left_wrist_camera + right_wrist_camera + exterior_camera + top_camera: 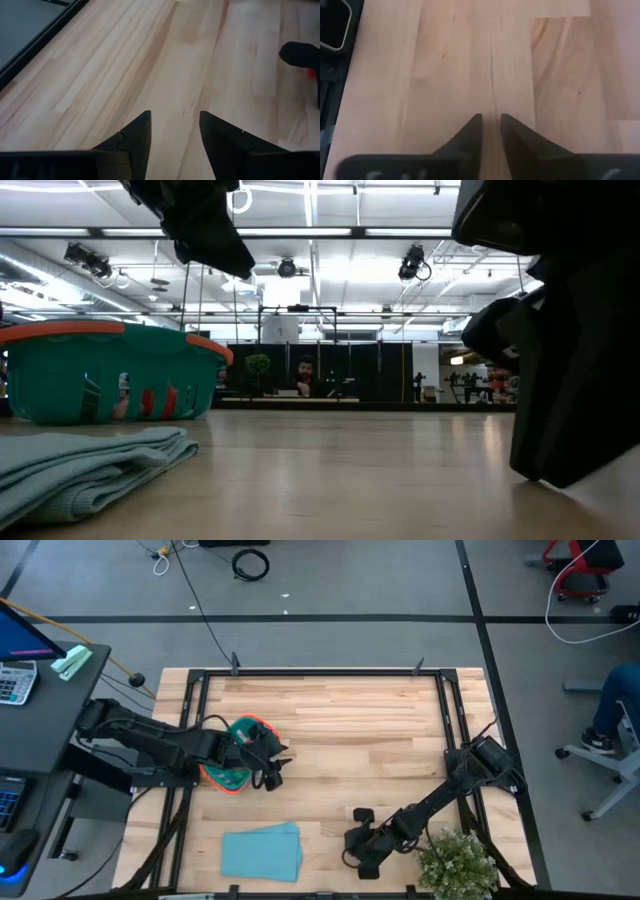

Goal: Pick and placing Produce into tupperware
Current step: Put the red strawberry into the blue basket

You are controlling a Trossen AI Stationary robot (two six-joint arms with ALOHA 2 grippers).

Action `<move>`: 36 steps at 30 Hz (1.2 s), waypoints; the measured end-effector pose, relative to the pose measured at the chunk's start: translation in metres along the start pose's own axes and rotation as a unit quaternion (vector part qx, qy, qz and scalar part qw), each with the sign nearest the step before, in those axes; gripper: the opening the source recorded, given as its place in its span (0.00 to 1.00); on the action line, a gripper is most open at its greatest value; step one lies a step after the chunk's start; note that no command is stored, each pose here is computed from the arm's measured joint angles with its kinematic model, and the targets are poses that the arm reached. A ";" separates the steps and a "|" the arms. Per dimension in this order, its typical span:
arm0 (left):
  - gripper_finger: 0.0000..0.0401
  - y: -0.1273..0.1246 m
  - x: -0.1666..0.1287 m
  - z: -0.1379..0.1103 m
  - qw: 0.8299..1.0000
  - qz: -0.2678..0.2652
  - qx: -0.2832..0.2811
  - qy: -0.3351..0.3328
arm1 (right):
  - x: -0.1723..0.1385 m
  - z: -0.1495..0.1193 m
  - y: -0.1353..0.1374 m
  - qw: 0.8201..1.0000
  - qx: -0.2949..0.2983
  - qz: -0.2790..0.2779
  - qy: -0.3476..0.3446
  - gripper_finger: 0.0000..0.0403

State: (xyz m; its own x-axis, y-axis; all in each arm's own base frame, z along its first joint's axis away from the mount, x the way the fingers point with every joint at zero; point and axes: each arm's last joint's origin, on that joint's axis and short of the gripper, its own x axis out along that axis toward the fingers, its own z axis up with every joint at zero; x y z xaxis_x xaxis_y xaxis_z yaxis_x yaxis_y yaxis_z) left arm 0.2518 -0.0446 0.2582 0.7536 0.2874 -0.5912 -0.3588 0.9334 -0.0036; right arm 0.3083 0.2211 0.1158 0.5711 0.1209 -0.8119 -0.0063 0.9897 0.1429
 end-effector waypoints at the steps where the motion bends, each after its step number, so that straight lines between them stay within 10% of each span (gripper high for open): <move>1: 0.43 0.000 0.000 0.000 1.000 0.000 -0.001 -0.001 | -0.001 0.001 -0.001 1.000 0.002 -0.005 -0.003 0.16; 13: 0.43 0.000 0.000 0.000 1.000 0.000 0.005 -0.001 | -0.042 0.026 -0.005 0.998 0.008 -0.004 -0.056 0.02; 24: 0.43 0.000 0.000 0.000 1.000 0.000 0.006 0.000 | -0.096 0.032 -0.013 0.998 0.057 0.005 -0.032 0.29; 36: 0.43 0.000 0.000 0.000 1.000 0.000 0.002 -0.001 | -0.072 -0.012 0.025 0.983 -0.178 0.033 0.036 0.47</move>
State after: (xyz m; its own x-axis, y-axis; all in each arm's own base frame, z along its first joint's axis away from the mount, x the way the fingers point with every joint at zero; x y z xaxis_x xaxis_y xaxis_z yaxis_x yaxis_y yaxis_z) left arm 0.2519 -0.0445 0.2583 0.7543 0.2875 -0.5902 -0.3564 0.9343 -0.0005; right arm 0.2567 0.2384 0.1710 0.5006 0.1780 -0.8472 -0.3361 0.9418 -0.0008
